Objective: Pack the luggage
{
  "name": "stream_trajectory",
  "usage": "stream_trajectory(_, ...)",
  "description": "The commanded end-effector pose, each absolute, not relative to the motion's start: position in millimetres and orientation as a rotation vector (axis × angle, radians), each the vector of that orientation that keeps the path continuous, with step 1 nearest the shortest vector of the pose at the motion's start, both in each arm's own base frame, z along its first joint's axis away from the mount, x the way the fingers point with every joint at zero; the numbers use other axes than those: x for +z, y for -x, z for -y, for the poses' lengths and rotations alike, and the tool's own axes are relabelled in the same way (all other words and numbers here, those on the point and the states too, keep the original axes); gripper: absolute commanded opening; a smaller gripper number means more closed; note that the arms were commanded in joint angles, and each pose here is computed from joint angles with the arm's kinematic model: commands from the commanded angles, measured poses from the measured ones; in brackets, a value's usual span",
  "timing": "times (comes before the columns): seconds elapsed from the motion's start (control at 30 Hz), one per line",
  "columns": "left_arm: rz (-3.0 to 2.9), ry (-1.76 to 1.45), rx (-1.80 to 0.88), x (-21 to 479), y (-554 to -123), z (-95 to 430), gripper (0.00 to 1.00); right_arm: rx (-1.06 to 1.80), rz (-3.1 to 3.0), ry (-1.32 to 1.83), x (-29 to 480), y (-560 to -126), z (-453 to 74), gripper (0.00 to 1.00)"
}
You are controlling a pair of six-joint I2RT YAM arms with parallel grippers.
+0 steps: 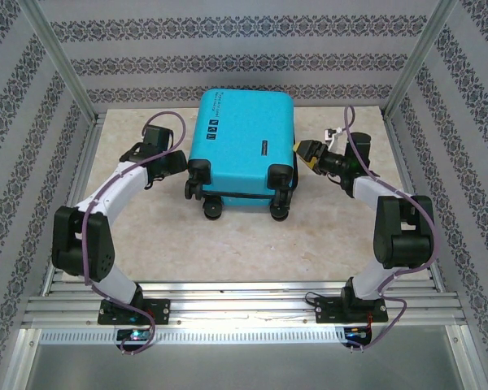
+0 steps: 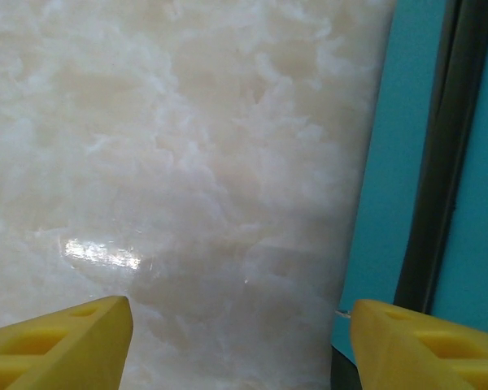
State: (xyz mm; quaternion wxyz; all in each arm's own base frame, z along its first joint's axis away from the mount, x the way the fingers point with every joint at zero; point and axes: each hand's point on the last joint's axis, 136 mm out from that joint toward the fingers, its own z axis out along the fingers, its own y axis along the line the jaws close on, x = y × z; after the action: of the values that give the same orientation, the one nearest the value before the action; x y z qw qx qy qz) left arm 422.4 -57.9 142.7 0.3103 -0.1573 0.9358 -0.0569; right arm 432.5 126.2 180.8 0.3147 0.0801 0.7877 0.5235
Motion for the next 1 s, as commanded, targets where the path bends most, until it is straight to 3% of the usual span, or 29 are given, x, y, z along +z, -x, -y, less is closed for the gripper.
stream_trajectory(0.0,-2.437,0.385,-0.223,157.4,-437.7,67.6,0.69,1.43,-2.045,-0.086,199.4,-434.0,-147.9,0.72)
stream_trajectory(0.47,-2.383,0.165,-0.537,185.1,-412.5,160.0,0.67,1.431,-2.025,0.036,241.6,-459.7,-168.4,0.71)
stream_trajectory(0.7,-2.416,0.187,-0.393,176.3,-396.9,140.5,0.69,1.382,-2.081,-0.021,222.0,-462.9,-153.5,0.71)
stream_trajectory(0.97,-2.418,0.262,-0.279,174.2,-402.3,107.4,0.72,1.289,-2.056,-0.215,207.8,-469.1,-93.6,0.72)
